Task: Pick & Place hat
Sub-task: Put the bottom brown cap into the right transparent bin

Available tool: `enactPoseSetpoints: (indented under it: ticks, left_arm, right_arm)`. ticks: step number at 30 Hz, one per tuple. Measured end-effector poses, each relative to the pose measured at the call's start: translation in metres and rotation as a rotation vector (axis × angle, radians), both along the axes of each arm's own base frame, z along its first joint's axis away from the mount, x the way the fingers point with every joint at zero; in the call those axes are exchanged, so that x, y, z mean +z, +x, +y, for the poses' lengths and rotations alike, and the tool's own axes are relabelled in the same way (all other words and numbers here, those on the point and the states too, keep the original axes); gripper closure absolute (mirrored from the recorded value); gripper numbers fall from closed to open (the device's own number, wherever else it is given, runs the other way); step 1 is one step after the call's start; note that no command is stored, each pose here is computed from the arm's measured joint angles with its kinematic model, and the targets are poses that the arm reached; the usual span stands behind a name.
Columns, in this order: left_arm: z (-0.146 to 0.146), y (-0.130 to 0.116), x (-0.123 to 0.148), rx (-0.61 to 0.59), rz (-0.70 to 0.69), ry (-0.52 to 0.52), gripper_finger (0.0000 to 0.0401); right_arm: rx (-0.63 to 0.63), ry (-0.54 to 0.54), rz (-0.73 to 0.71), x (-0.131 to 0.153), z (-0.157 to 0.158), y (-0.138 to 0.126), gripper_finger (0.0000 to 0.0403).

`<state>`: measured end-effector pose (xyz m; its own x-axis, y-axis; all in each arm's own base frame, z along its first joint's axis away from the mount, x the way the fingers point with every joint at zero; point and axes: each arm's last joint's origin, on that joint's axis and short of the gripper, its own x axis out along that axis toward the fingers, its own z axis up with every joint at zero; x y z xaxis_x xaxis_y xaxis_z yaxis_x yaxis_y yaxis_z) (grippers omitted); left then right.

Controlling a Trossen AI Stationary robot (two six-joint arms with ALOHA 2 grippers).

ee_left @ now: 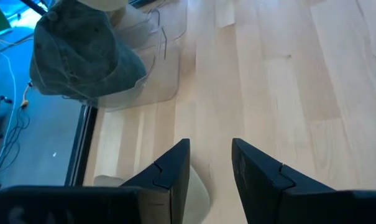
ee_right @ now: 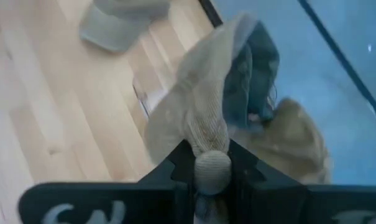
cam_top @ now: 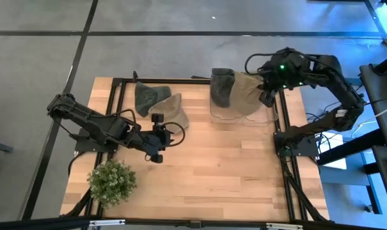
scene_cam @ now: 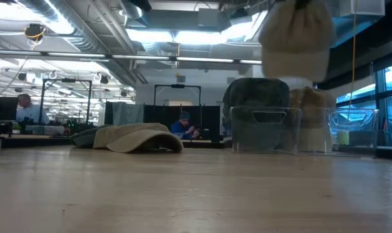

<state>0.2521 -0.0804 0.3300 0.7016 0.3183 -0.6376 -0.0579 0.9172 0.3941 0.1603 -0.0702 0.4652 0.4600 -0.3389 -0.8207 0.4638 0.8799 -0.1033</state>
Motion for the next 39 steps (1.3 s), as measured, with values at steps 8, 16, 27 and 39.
enactPoseSetpoints:
  ticks: [8,16,27,39]
  left_arm:
    - [0.005,0.002,0.000,0.010,0.006,0.012,0.0288]
    - [0.013,0.004,0.000,0.038,0.007,0.012,0.0289]
    - [0.013,0.004,-0.001,0.012,0.019,-0.037,0.0290]
    - [0.013,0.004,-0.001,0.010,0.020,-0.035,0.0290]
  right_arm:
    - [-0.079,0.039,0.114,-0.037,-0.006,-0.026,0.0350]
    - [-0.190,-0.050,0.253,-0.068,-0.022,-0.032,0.0350]
    - [-0.187,-0.138,0.280,-0.115,-0.056,-0.017,0.0350]
    - [-0.291,-0.250,0.317,-0.118,-0.074,-0.023,0.0350]
